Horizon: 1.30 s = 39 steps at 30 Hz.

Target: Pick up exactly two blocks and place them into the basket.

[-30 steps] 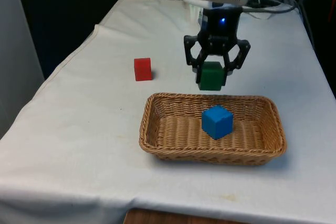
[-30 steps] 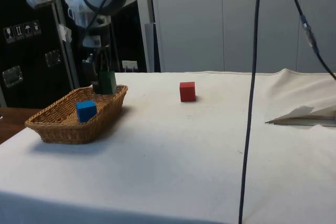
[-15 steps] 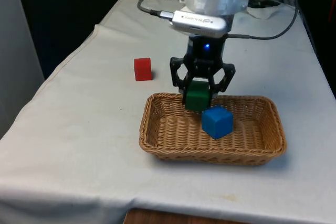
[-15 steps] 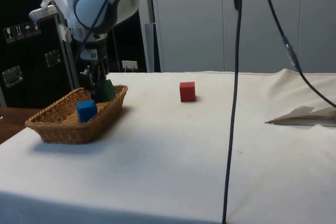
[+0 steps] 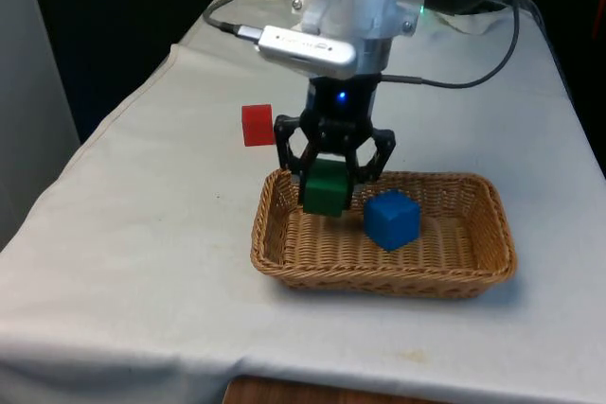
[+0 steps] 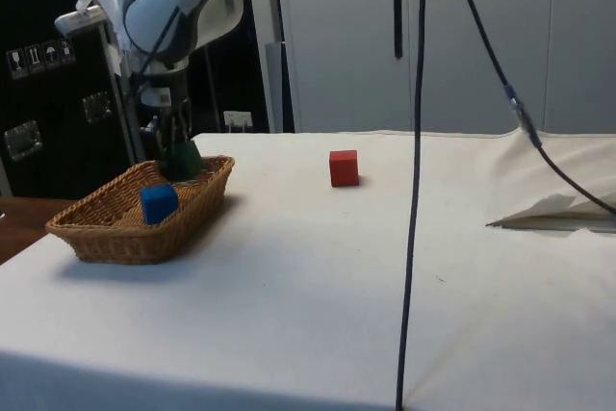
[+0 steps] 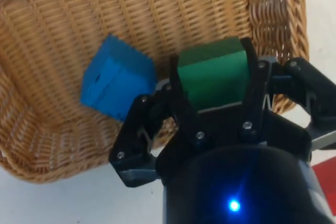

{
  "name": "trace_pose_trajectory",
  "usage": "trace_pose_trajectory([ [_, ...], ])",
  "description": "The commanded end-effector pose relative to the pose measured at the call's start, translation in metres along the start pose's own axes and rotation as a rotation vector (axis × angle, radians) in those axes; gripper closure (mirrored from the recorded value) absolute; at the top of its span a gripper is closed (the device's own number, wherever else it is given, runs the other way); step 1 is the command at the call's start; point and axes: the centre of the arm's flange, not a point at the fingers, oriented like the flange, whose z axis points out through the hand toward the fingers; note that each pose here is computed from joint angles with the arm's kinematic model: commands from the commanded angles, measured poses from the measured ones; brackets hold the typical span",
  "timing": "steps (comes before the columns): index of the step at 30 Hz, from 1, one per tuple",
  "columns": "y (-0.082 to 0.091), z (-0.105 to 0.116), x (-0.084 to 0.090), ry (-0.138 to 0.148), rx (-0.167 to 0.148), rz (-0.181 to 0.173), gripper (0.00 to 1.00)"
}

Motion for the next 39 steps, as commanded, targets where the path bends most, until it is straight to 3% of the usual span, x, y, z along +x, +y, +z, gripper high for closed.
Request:
trace_pose_trajectory([
  [1, 0.003, 0.005, 0.003, -0.004, 0.011, 0.0, 0.98],
  [5, 0.007, 0.017, 0.006, 0.0, 0.022, 0.011, 0.98],
  [6, 0.006, 0.015, 0.005, 0.005, 0.012, 0.012, 0.98],
  [7, 0.007, 0.019, 0.006, 0.001, 0.028, 0.016, 0.98],
  [13, 0.009, 0.029, 0.006, 0.004, 0.054, 0.048, 0.98],
  [16, 0.009, 0.029, 0.005, 0.007, 0.05, 0.053, 0.72],
  [17, 0.008, 0.031, 0.005, 0.005, 0.059, 0.058, 0.72],
  [22, 0.009, 0.032, 0.004, 0.004, 0.062, 0.065, 0.24],
  [23, 0.009, 0.032, 0.004, 0.004, 0.062, 0.066, 0.05],
  [24, 0.009, 0.032, 0.004, 0.004, 0.062, 0.066, 0.0],
  [31, 0.009, 0.032, 0.004, 0.003, 0.063, 0.068, 0.0],
  [39, 0.017, 0.005, 0.004, 0.008, 0.058, 0.089, 0.0],
])
